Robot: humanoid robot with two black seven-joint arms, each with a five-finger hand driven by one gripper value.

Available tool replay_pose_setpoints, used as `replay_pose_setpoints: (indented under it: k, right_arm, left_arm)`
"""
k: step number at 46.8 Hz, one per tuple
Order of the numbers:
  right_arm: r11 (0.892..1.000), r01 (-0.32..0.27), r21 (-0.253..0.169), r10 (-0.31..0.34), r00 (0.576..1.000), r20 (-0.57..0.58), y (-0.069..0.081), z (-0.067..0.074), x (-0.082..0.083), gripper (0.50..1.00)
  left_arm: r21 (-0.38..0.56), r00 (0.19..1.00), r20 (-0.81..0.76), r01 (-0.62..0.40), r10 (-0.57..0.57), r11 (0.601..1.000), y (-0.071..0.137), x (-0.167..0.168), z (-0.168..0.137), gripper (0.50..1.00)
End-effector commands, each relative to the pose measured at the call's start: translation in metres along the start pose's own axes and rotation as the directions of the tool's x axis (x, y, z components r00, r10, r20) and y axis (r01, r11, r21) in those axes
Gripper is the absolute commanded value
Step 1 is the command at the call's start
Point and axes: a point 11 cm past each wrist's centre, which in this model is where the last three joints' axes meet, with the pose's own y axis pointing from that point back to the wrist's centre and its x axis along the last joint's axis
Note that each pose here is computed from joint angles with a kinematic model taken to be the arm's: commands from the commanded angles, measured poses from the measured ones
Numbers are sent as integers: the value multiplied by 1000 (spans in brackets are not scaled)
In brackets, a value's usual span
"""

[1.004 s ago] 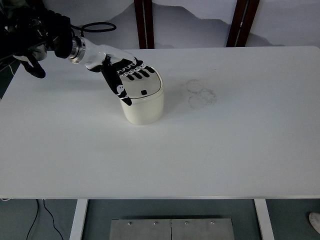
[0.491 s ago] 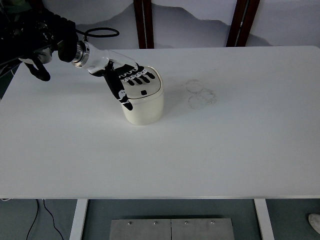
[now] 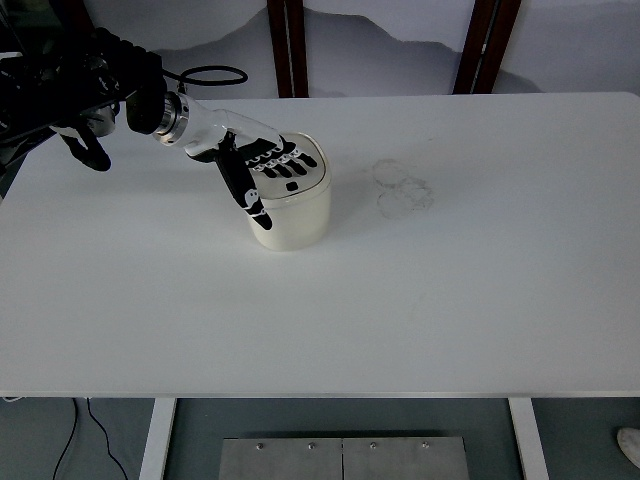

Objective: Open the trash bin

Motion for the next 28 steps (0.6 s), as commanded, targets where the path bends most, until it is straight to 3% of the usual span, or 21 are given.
replay_pose_setpoints:
  k: [1,19,28]
  right_arm:
    - [1000,0,0,0,1000,0,0,0,0,991]
    - [1000,0,0,0,1000,0,0,0,0,991]
    - [1000,0,0,0,1000,0,0,0,0,991]
  left_arm:
    - [-1,1000,2,7,-7,1000,-1,-2,0,1000]
    - [-10,1000,-14,-14,14,1000,7,5,1,1000]
    - [-81,994,-105,-48,40,996,18,18,11,1000]
